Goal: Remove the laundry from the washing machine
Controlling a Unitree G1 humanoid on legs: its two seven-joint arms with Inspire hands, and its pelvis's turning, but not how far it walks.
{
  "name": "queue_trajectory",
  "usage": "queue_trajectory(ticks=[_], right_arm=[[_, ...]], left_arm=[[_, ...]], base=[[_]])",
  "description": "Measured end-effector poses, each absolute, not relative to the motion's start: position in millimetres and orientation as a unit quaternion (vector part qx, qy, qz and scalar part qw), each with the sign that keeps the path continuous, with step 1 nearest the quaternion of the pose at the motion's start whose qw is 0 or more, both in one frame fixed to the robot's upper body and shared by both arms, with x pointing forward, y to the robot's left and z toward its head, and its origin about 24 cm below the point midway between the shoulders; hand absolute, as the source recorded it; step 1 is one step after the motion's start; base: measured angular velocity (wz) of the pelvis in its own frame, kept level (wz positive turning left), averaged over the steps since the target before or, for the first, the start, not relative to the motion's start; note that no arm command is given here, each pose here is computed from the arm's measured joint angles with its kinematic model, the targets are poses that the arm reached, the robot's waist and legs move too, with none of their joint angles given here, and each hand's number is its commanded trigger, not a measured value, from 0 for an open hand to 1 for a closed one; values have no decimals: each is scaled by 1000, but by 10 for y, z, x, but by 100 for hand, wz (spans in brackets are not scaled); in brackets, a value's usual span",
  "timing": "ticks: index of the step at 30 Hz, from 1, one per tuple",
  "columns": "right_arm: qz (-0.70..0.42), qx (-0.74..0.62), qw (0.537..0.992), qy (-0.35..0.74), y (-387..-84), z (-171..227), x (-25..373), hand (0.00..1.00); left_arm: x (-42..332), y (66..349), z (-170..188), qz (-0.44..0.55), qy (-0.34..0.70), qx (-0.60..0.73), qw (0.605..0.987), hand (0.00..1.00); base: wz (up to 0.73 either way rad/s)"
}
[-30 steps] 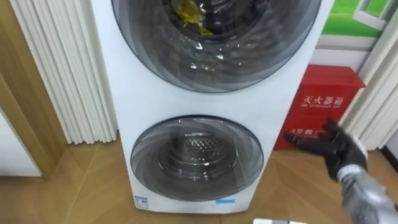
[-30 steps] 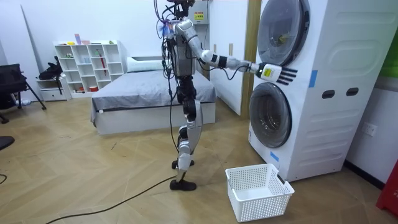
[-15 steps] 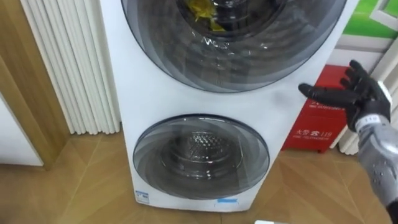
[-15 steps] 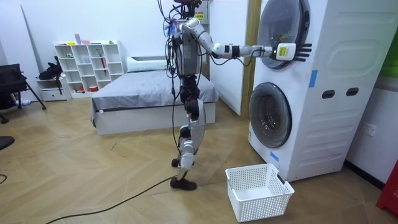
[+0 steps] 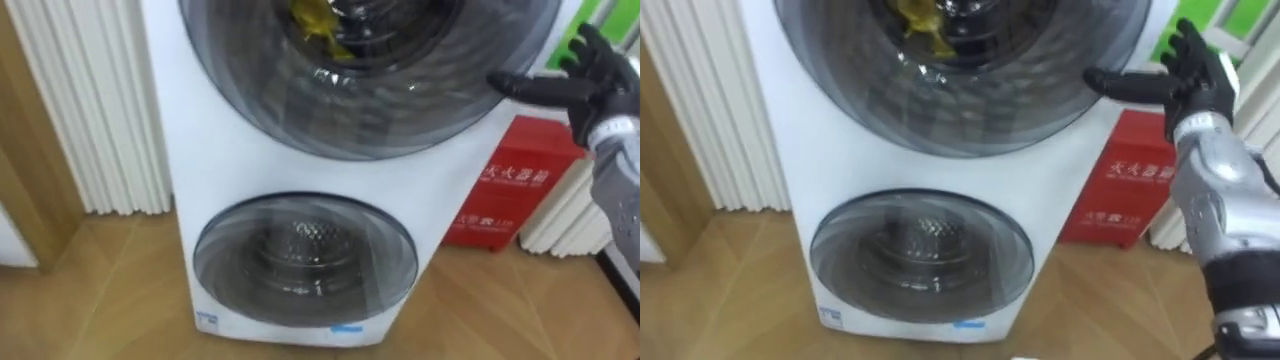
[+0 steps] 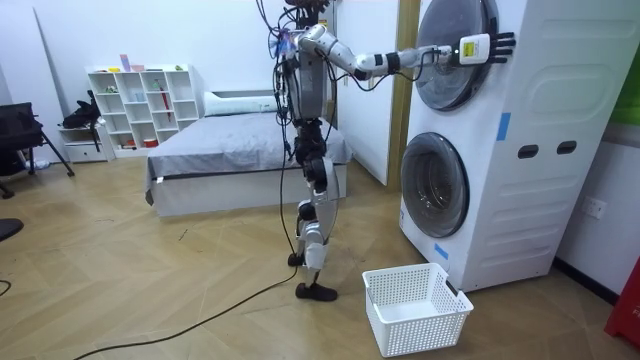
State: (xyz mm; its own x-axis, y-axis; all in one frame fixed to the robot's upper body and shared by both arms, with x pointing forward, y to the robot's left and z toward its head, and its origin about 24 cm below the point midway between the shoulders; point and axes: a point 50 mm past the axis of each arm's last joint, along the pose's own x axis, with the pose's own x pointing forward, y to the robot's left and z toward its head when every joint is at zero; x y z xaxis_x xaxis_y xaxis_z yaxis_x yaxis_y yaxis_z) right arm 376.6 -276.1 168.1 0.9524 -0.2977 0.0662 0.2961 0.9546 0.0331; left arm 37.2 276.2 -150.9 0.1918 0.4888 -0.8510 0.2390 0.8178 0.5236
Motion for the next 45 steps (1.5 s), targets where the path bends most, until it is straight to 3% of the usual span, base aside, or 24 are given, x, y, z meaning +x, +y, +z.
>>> queue_trajectory(ticks=[17,25,38,45], right_arm=[[-152,11,988,-21,-2732,1697,3811,0],[-148,-53,987,-18,-2682,1697,3821,0],[-127,-102,986,-42,-2309,1833,3847,0],[-111,-127,983,-71,-2131,1916,3749,0]], left_arm=[[277,2762,-1513,89,637,289,709,0],[284,2753,-1514,86,636,293,709,0],[547,2743,-1492,66,610,313,725,0],[446,2752,-1499,57,616,321,717,0]], base=[[6],[-2],[-10],[-20]])
